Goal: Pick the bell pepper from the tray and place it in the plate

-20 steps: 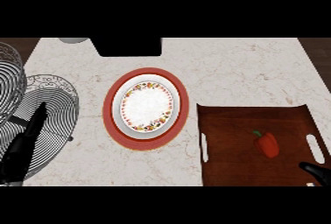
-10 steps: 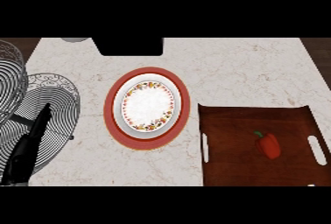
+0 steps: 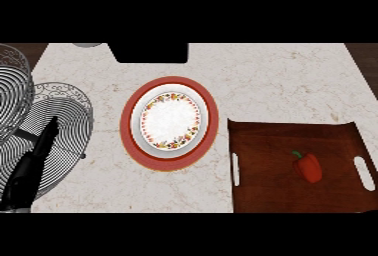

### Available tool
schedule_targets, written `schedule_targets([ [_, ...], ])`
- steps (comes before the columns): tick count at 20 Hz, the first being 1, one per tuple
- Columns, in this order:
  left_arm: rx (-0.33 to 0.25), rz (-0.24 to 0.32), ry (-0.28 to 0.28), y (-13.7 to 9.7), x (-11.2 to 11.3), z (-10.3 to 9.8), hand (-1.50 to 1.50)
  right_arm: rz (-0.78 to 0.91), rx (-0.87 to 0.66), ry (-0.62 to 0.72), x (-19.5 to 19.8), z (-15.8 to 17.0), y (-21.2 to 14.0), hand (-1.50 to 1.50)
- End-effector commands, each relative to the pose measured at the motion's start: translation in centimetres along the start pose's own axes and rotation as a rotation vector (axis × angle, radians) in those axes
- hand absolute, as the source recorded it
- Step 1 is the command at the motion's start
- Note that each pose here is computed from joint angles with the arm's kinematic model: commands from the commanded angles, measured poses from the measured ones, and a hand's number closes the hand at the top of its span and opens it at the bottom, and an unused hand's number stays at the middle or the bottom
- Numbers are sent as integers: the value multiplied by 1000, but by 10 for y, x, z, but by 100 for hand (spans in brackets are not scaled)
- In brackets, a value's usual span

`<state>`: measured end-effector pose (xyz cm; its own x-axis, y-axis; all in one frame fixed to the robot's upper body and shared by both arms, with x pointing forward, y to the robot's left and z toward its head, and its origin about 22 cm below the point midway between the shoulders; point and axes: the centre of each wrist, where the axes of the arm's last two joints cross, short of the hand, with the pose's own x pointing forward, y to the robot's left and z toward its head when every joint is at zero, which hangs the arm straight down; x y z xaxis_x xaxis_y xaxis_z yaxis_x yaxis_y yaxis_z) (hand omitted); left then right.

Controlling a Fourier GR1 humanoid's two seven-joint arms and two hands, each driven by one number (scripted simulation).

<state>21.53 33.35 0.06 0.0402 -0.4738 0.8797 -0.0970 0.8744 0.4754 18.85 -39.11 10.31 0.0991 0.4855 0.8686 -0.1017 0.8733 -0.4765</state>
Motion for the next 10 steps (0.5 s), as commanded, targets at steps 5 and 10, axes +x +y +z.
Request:
schedule_targets([
  [5, 1, 6, -3, 4, -21, -1, 0, 147, 165, 139, -7, -43, 2, -150],
  [10, 0, -9, -1, 1, -5, 0, 0, 267, 270, 185, -28, -53, 30, -150],
])
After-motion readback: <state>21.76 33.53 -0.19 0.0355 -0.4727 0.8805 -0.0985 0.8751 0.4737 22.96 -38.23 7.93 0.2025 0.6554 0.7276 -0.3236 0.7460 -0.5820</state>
